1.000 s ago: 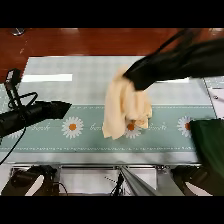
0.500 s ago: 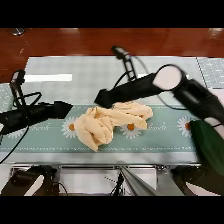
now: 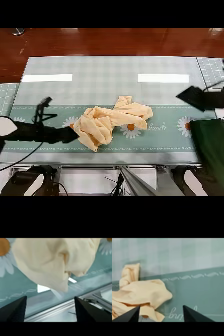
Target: Fold the shirts.
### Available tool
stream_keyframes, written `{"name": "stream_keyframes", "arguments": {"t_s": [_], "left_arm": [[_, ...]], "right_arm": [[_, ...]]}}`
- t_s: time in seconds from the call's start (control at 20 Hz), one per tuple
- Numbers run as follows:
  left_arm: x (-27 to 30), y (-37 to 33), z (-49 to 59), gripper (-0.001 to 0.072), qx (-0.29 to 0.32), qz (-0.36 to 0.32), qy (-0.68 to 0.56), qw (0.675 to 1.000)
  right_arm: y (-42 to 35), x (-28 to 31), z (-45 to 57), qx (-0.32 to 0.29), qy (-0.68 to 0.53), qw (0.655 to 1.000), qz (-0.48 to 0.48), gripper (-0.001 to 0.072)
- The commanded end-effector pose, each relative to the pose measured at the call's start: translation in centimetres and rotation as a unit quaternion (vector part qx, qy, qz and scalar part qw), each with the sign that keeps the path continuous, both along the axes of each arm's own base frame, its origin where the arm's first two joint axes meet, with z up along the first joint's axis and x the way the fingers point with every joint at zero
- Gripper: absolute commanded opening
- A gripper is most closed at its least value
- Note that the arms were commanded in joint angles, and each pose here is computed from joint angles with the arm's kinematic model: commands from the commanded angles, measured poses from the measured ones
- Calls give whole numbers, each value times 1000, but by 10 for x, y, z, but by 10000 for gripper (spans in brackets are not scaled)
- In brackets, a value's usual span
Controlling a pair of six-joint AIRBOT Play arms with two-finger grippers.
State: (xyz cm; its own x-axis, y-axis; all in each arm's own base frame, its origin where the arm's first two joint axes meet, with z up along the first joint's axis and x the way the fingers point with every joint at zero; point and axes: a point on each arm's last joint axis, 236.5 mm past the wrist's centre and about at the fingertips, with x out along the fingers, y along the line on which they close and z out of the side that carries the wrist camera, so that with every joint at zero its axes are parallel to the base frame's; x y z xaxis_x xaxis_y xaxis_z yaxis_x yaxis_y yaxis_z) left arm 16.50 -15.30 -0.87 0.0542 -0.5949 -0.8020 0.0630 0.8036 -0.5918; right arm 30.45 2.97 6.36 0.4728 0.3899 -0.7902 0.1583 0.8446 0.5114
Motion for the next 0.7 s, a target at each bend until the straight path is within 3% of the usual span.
{"name": "stream_keyframes", "arguments": {"t_s": [0.0, 0.1, 0.3, 0.35, 0.4, 0.45, 0.65], "left_arm": [[-25, -50, -17, 700, -107, -10, 51, 993], [-19, -59, -40, 700, -85, -5, 38, 996], [11, -71, -69, 693, -49, 28, -3, 998], [11, -70, -73, 565, -45, 29, 6, 999], [11, -69, -75, 174, -42, 24, 10, 999], [13, -67, -76, 18, -41, 12, -2, 999], [13, -66, -74, 18, -44, 9, 1, 999]], "right_arm": [[10, -40, -57, 85, 32, 994, -52, 607], [26, -52, -74, 118, 48, 991, -45, 607], [35, -65, -84, 128, 68, 989, -29, 607], [38, -70, -84, 130, 75, 989, -17, 607], [41, -75, -85, 130, 81, 988, -4, 607], [44, -80, -87, 126, 89, 988, 8, 607], [72, -84, -102, 105, 109, 987, 56, 607]]}}
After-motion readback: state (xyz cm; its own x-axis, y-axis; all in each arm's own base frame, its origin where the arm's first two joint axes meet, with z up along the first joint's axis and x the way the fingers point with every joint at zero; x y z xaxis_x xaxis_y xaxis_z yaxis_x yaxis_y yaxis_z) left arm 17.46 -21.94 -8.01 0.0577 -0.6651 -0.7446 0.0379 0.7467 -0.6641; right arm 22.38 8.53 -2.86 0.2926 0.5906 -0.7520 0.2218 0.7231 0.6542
